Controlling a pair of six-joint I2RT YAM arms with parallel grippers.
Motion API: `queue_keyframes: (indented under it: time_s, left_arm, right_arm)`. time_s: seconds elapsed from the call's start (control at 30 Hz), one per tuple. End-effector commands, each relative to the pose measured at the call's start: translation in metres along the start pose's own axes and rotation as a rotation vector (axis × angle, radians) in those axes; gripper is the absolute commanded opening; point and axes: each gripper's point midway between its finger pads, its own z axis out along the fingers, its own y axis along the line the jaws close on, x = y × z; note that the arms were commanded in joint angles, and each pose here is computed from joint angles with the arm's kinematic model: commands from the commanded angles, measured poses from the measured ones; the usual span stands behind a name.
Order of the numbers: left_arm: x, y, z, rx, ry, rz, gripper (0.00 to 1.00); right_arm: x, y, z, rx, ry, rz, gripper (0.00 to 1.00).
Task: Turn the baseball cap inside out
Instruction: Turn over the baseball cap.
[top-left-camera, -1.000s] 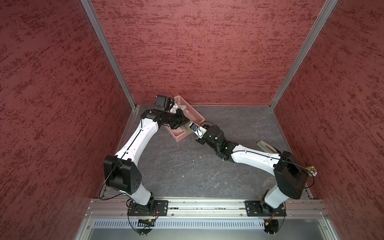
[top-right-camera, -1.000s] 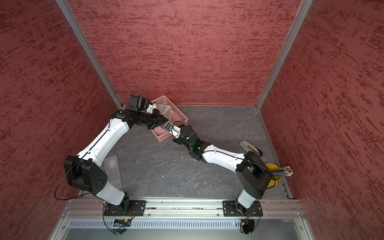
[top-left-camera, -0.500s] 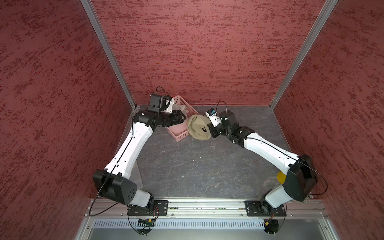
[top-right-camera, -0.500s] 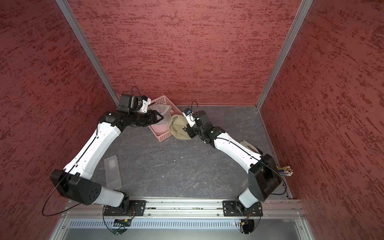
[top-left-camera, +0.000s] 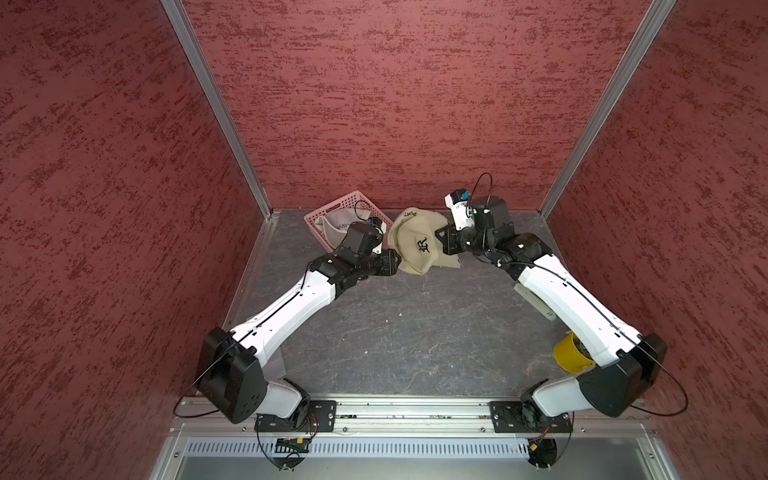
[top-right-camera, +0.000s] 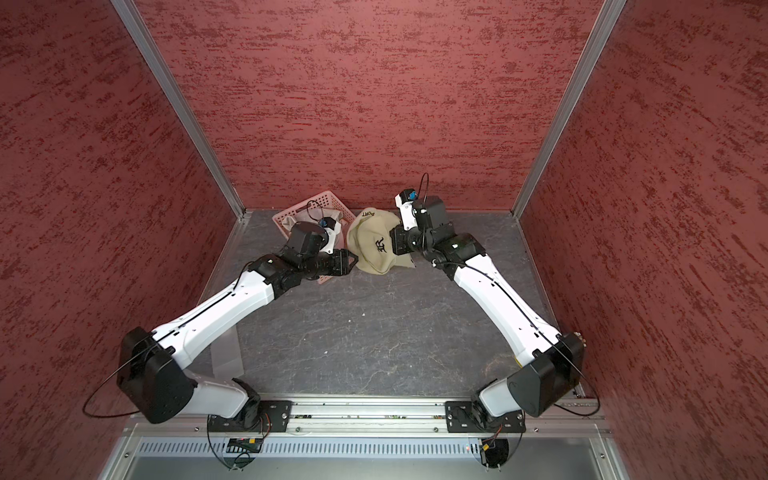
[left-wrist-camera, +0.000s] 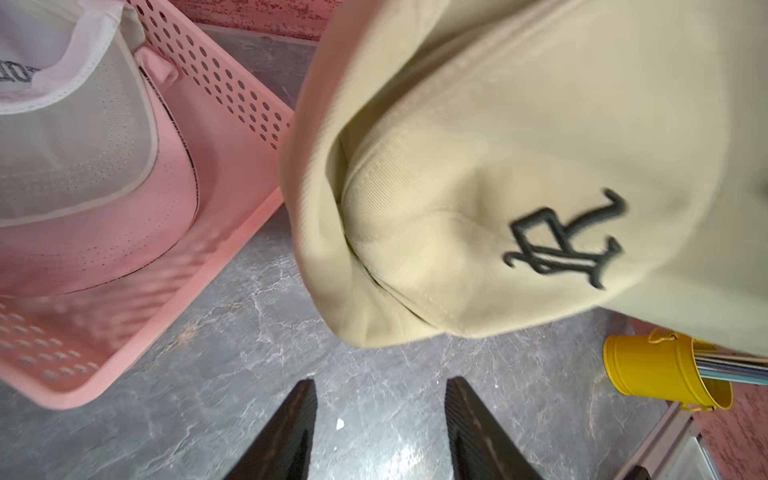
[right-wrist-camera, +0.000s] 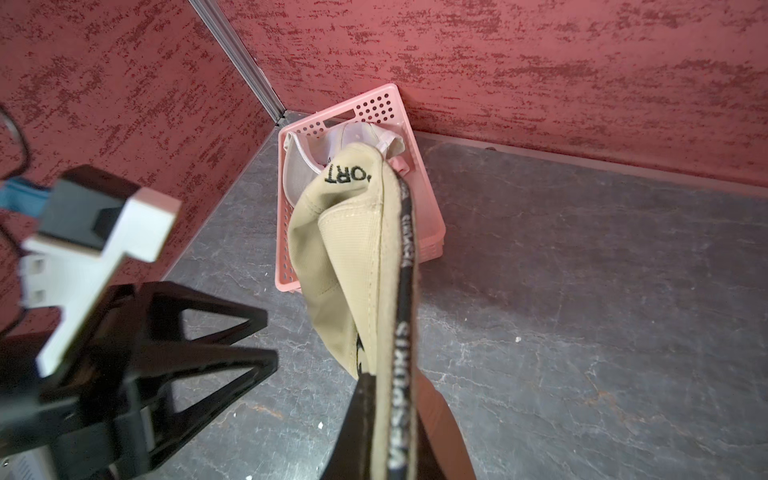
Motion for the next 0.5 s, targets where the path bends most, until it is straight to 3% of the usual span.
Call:
queue_keyframes:
  time_s: [0.0,0.33,0.47]
  left_arm:
    - [-0.039,-0.015,0.003,0.073,-0.151,-0.01,0.54]
    - [-0.049,-0.035,-0.002,0.138,-0.135,-0.022,0.46]
    - [-0.04,-0.033,-0.008,0.023,-0.082,-0.004,0.43]
  right_arm:
    - [-0.016,0.015,-0.027,-0.07,-0.035,0.044,0.0]
    - [-0.011,0.011,-0.025,-0.068,-0.033,0.057,0.0]
    - [-0.012,0.002,-0.024,-0.029,-0.031,0.05,0.0]
